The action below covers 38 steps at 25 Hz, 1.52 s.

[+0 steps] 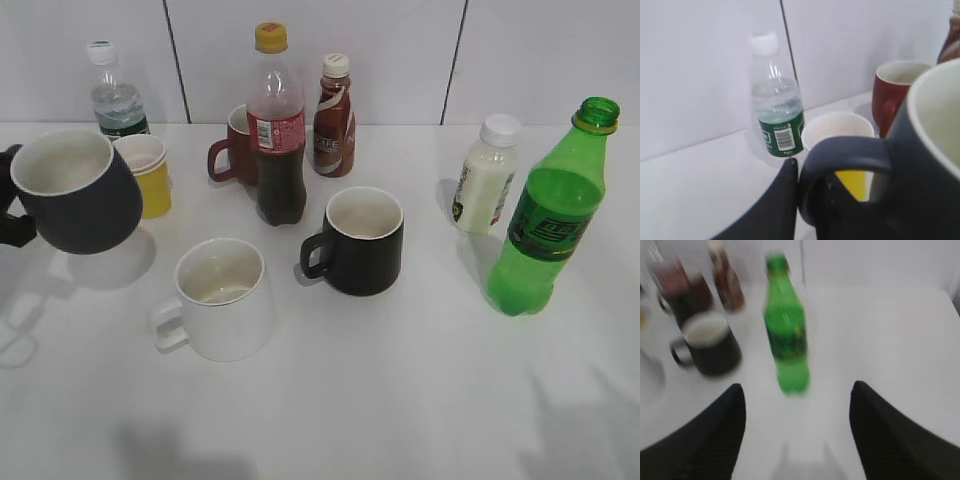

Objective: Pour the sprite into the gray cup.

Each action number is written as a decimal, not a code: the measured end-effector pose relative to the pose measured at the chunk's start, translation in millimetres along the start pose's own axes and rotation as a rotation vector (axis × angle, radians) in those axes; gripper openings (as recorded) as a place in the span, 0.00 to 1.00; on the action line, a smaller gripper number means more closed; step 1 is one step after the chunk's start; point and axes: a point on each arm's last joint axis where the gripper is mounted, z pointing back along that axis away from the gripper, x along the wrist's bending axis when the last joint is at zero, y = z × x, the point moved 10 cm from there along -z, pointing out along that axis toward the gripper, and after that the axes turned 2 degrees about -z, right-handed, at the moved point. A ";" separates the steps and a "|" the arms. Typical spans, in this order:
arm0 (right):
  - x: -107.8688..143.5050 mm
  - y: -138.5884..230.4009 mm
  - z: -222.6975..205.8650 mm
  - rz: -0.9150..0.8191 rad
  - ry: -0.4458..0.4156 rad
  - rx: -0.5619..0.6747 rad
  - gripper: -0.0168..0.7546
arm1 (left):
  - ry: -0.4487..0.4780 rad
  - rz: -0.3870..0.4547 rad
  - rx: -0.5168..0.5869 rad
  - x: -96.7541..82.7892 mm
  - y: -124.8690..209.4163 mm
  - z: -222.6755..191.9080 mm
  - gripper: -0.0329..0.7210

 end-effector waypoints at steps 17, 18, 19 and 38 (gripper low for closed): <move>-12.3 52.0 -169.9 0.009 0.030 0.198 0.68 | 0.123 -0.055 -0.006 -71.9 -50.1 12.1 0.12; -8.9 57.3 -173.9 0.020 0.019 0.218 0.72 | 0.127 -0.056 -0.006 -73.2 -50.3 12.1 0.12; -5.1 61.9 -177.3 0.032 0.007 0.234 0.76 | 0.128 -0.056 -0.005 -73.6 -49.9 12.3 0.12; -2.4 92.3 -269.7 0.026 0.014 0.126 0.84 | 0.125 -0.051 -0.011 -73.4 -50.3 13.0 0.12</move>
